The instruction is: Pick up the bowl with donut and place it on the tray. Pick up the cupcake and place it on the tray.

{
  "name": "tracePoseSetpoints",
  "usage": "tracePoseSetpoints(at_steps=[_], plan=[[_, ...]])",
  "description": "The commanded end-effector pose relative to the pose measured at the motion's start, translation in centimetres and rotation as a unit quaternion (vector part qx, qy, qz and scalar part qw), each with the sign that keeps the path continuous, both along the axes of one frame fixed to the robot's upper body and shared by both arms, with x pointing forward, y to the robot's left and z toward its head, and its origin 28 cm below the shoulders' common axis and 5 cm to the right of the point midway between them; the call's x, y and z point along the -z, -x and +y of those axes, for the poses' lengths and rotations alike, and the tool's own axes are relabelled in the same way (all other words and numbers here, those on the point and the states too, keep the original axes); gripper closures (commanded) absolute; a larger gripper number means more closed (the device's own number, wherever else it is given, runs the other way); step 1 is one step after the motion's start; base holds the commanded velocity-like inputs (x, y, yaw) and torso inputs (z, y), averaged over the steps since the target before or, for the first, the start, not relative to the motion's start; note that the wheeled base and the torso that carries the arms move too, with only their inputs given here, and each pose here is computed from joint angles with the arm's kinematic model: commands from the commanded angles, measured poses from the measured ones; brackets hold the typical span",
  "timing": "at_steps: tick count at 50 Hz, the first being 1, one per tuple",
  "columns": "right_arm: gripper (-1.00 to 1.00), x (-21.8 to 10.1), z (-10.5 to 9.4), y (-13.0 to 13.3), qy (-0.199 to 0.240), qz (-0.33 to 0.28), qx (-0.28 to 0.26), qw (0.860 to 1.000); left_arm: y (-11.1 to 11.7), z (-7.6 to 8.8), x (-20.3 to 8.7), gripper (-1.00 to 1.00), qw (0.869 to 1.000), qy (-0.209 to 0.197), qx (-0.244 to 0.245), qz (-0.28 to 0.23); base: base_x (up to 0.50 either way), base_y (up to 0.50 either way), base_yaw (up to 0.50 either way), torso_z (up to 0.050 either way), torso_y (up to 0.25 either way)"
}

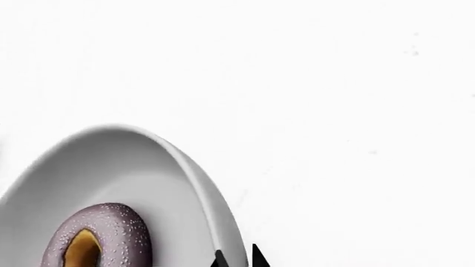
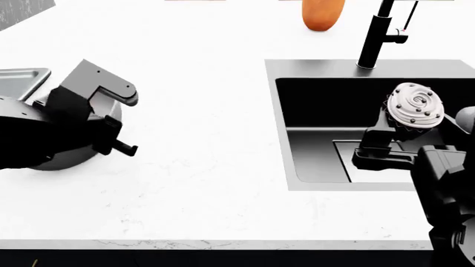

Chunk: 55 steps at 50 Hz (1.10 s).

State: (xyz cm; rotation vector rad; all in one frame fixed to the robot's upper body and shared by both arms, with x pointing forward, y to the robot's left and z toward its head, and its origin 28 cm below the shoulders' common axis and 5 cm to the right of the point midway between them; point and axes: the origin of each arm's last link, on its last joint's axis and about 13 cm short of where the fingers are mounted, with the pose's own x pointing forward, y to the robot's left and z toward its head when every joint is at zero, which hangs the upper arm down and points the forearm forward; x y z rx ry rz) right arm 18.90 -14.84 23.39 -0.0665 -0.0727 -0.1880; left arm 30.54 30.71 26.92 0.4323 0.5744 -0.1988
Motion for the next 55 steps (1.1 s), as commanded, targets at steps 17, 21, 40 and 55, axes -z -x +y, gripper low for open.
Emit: tracePoseSetpoints(at_steps=[17,21,40,55], plan=[[1.0,-0.8,-0.2,1.3,0.003,-0.024,0.001,1.0,2.9,-1.8,-5.3,1.0,0.992,-0.066,0.074,-0.076,0.0,0.0,0.0,0.0,0.001],[1.0,-1.0,-0.2,1.3,0.005,-0.026,0.001,1.0,3.5,-1.7,-6.1,1.0,0.991,-0.073,0.076,-0.078,0.0,0.0,0.0,0.0,0.0],[1.0,-1.6,0.1,1.3,0.027,-0.028,-0.009,0.999,3.8,-1.3,-6.8,1.0,0.992,-0.069,0.072,-0.08,0.0,0.06,0.0,0.0,0.001],[1.0,-1.5,0.2,1.1,0.025,-0.026,-0.013,0.999,3.3,-1.2,-6.6,1.0,0.992,-0.061,0.071,-0.085,0.0,0.25,0.0,0.0,0.001]])
